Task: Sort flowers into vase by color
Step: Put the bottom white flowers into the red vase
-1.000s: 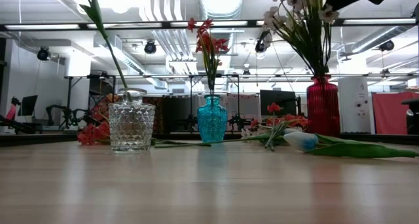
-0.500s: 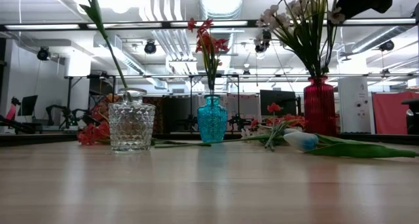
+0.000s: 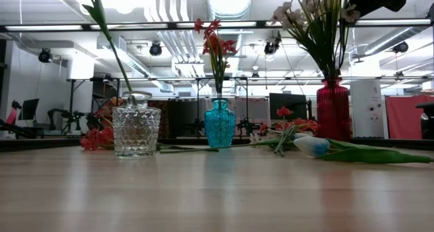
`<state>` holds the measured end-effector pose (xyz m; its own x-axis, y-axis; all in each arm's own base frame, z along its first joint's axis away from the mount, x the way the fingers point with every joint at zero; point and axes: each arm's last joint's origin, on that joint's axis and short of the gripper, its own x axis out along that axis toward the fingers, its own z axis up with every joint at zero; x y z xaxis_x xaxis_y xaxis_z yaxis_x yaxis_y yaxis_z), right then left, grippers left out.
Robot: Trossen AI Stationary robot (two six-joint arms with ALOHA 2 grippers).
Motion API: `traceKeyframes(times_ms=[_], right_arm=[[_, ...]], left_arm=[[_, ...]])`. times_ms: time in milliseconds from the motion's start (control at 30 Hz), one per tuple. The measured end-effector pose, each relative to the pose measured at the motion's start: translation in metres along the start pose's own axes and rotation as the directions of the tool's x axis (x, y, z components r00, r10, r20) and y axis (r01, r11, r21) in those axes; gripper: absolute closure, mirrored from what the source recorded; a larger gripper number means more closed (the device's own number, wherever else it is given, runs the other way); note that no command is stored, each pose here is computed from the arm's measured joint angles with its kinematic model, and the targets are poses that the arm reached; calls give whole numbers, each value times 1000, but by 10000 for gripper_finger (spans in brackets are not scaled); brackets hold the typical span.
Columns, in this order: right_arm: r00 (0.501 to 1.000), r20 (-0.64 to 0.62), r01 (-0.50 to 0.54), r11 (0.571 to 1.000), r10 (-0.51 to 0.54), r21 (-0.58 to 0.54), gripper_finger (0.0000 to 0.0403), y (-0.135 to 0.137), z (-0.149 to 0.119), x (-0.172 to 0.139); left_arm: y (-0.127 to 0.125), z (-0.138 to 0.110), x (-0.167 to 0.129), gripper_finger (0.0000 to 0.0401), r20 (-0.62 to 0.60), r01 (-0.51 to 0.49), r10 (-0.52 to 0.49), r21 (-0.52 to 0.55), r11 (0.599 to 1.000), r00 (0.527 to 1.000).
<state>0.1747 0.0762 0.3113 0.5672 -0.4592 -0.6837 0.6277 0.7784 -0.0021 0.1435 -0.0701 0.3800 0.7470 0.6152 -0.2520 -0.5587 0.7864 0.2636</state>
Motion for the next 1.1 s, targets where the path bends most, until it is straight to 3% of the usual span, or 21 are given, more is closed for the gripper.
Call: traceKeyframes(times_ms=[500,833,1100], right_arm=[[1000,-11,13,1000,-13,0,234,-6,11,-14],[998,-53,-14,1000,15,10,213,-15,30,-38],[998,-53,-39,999,40,18,213,-19,38,-48]], left_arm=[[1,3,-1,219,2,6,-6,8,1000,1000],[17,31,-12,219,16,91,-91,-11,996,996],[27,46,-18,219,42,98,-100,41,994,994]])
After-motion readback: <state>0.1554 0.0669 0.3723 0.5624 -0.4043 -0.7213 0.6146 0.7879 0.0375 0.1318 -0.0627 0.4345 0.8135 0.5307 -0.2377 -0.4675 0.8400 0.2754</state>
